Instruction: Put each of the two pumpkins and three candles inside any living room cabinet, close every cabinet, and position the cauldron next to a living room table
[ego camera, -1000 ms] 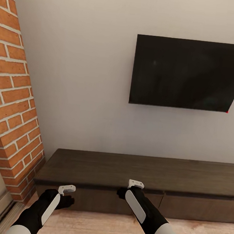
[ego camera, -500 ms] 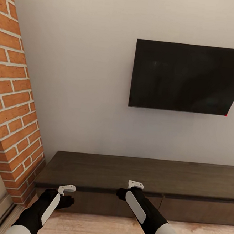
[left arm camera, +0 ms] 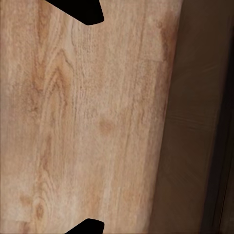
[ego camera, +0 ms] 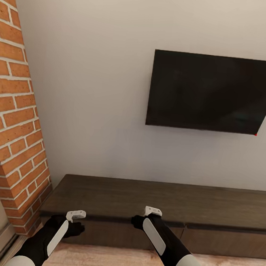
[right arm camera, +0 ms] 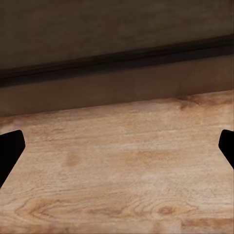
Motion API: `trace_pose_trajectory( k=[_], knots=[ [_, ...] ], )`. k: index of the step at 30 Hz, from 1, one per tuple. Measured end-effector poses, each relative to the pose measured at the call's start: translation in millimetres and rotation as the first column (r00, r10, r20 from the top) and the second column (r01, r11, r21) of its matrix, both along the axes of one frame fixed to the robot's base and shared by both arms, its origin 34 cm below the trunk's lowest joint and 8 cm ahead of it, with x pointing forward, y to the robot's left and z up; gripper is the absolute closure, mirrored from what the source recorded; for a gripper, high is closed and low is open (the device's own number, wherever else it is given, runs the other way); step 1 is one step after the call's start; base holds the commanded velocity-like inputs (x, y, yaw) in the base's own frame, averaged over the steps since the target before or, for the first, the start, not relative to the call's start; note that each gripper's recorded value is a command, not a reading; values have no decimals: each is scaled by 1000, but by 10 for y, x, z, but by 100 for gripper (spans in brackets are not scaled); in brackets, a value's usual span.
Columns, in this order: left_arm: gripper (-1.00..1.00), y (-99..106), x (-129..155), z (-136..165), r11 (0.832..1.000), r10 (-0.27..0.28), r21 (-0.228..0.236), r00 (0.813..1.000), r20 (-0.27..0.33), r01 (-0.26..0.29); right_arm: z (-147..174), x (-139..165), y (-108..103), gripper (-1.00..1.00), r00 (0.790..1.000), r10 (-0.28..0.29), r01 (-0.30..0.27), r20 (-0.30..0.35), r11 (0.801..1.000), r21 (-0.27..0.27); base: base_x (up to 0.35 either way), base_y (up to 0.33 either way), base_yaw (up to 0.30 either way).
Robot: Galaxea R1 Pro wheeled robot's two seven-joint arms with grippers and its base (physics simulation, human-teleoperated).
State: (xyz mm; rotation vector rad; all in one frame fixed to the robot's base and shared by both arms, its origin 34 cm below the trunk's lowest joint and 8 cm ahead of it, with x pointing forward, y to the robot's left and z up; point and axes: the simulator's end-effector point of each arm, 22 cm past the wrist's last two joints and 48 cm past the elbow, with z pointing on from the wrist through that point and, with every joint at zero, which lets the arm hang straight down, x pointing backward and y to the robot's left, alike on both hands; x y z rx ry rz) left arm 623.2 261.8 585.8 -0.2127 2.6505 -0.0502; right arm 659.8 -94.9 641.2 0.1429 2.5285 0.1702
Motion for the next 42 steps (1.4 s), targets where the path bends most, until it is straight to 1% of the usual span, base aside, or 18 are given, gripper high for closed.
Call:
trace_pose_trajectory(
  k=[42],
  knots=[
    [-100,-1,61,756,1000,0,-1,1000,-1,0,750,58,-2,-100,1000,1,-1,-2,1000,-2,0,0,0]
  ],
)
